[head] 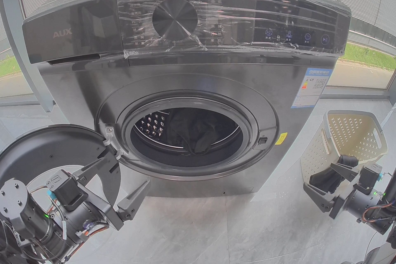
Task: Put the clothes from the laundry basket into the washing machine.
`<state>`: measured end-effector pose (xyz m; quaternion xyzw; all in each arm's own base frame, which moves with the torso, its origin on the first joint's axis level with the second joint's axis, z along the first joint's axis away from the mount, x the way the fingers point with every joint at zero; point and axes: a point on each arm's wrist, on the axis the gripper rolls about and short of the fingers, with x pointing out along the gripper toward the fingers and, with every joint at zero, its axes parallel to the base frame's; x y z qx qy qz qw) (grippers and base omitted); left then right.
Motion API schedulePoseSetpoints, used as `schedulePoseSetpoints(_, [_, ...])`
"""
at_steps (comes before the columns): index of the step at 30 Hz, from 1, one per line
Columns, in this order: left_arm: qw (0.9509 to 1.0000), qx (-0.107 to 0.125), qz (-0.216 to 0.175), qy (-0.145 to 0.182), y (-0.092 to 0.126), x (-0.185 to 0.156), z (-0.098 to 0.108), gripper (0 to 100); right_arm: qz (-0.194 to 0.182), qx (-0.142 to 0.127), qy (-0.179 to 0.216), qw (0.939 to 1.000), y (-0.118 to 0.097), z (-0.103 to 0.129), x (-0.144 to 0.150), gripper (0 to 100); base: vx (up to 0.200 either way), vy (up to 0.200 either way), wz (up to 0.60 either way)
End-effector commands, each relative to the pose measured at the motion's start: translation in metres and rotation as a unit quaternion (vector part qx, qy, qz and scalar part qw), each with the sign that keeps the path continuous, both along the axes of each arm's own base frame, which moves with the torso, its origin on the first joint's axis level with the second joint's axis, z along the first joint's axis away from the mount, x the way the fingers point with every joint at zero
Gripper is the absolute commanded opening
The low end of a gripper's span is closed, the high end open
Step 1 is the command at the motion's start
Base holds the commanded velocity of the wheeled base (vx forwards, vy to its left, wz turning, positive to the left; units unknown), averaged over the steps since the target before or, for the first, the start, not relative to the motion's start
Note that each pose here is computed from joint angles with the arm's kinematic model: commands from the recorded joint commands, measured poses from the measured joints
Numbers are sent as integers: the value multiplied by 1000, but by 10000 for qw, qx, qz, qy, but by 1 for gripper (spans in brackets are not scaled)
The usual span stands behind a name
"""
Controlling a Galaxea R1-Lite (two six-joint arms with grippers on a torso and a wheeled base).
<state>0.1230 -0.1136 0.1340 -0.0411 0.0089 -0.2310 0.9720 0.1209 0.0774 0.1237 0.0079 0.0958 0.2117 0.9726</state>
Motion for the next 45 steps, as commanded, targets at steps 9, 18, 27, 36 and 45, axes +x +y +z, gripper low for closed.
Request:
schedulePoseSetpoints(9, [9983,1,555,-166,48,-31,15,100,-577,331,-590,9960,-47,14,-58,100,-200,0,0])
schedulePoseSetpoints(18, [9959,219,881,15,80,-63,7,100,-1464,26,-769,9862,-72,-1,-93,100,-156,0,0])
schedulePoseSetpoints(27, [9866,224,1618,23,110,-101,-13,100,-2005,-39,-1458,9688,-81,-27,-137,100,0,0,0])
schedulePoseSetpoints(36, [9766,-114,2117,370,120,-128,-42,100,-2669,41,-841,9600,-84,-40,-137,100,0,0,0])
schedulePoseSetpoints(45, [9640,74,2653,172,116,-140,-54,100,-2932,-511,-1370,9448,-80,-40,-144,100,0,0,0])
